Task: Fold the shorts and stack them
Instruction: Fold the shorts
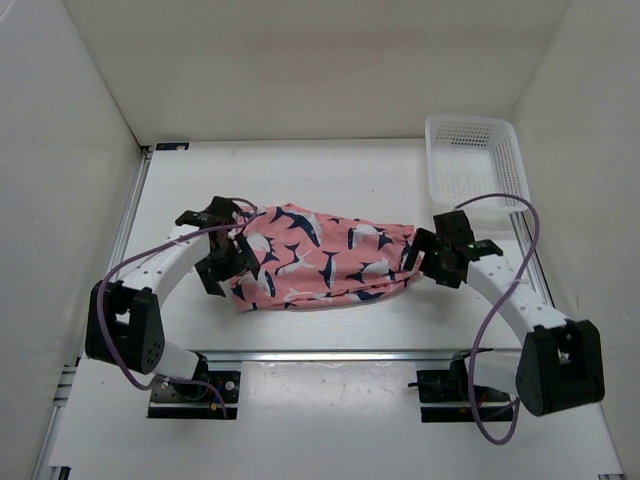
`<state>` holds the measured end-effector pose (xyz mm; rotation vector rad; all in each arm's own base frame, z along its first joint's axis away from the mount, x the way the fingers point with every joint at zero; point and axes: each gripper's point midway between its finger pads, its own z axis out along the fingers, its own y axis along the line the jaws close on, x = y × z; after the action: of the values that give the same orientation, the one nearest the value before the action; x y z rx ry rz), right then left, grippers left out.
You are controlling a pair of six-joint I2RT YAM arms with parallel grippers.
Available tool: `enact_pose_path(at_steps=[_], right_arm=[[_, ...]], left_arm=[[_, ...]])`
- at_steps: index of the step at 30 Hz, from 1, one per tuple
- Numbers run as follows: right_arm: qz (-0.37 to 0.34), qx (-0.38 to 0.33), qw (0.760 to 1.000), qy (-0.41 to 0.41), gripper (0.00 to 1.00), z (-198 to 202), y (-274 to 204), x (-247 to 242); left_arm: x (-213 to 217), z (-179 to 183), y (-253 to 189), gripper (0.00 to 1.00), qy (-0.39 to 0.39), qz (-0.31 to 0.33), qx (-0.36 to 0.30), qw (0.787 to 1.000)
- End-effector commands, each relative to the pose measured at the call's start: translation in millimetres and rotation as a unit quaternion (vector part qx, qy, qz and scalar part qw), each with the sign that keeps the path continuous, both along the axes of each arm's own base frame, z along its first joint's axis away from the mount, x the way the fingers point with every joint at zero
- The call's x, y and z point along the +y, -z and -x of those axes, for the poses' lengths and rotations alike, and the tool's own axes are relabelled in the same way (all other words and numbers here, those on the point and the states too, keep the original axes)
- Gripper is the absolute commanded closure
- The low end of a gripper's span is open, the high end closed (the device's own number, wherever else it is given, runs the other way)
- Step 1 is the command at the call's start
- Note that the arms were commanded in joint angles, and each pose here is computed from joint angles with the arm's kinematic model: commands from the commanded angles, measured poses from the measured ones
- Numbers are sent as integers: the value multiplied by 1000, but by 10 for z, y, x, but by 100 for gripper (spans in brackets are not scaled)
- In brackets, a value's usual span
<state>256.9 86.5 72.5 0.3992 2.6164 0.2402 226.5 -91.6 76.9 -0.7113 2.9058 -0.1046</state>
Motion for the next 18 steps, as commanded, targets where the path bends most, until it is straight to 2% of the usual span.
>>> enact_pose_path(at_steps=[1,4,6,10,15,18], right_arm=[[5,-43,999,9,6,20,-235,-112],[-50,-64,996,23,12,-61,-375,-112],[-72,-62,995,24,12,-174,-327,-121],[-127,-11,992,-2,12,-316,-100,57],[-184,4,982,52,11,-245,93,145],[-186,-14,980,70,16,-327,208,126]], left_arm=[[42,-185,-138,2,3,-14,-35,999],[50,-362,-227,3,-5,-17,-50,999],[76,-471,-225,5,-5,-24,-50,998],[175,-560,-227,8,-19,-30,-51,998],[237,-598,-267,8,-30,-18,-58,998],[242,-620,-242,8,-28,-14,-56,998]])
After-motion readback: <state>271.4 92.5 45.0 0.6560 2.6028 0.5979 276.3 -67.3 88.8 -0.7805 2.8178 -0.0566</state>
